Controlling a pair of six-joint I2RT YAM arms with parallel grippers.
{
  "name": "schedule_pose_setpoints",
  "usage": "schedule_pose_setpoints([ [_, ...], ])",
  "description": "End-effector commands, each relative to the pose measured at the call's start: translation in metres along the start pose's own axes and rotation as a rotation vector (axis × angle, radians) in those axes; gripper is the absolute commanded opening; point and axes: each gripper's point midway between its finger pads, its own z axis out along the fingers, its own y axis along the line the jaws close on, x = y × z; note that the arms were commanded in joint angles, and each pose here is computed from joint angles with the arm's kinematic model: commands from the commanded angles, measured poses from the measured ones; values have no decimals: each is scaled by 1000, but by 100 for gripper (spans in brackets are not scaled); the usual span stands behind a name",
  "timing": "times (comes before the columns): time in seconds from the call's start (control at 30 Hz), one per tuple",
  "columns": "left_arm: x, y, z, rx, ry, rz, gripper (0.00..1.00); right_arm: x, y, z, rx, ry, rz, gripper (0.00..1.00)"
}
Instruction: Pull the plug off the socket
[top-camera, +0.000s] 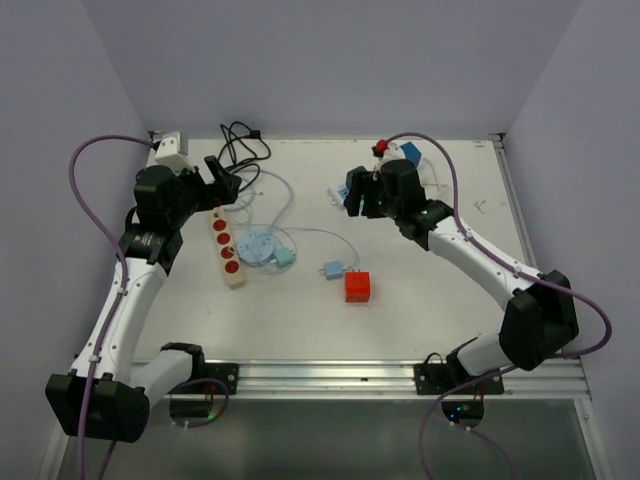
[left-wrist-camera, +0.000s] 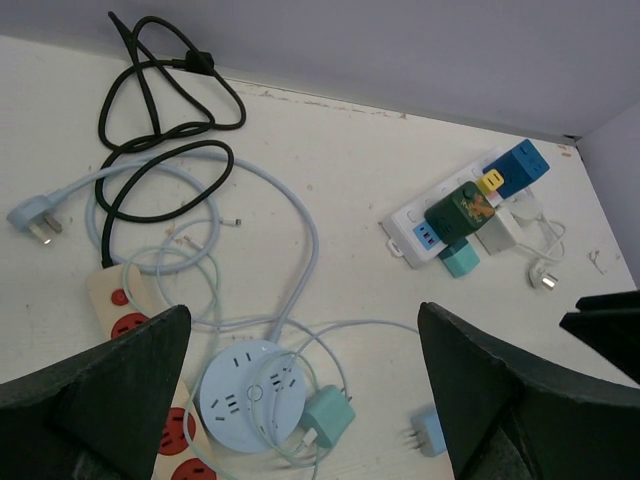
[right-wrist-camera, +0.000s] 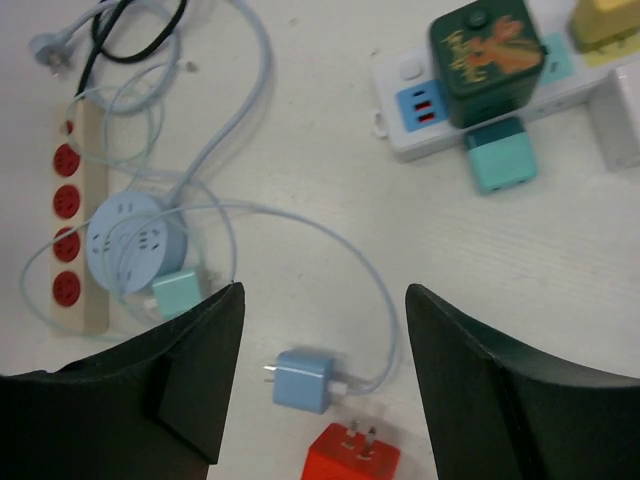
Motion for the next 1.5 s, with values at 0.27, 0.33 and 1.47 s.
schedule_pose_setpoints([
  [0.27, 17, 8, -6, -16, -33, 112, 100, -57, -69, 70, 291, 43, -192, 89],
  [0.33, 21, 4, -6, 0, -20, 108, 100, -76, -69, 79, 304, 30, -225, 93],
  [1.47, 44, -46, 5, 249, 36, -51, 99, -37, -51, 87, 43, 73, -168, 0],
])
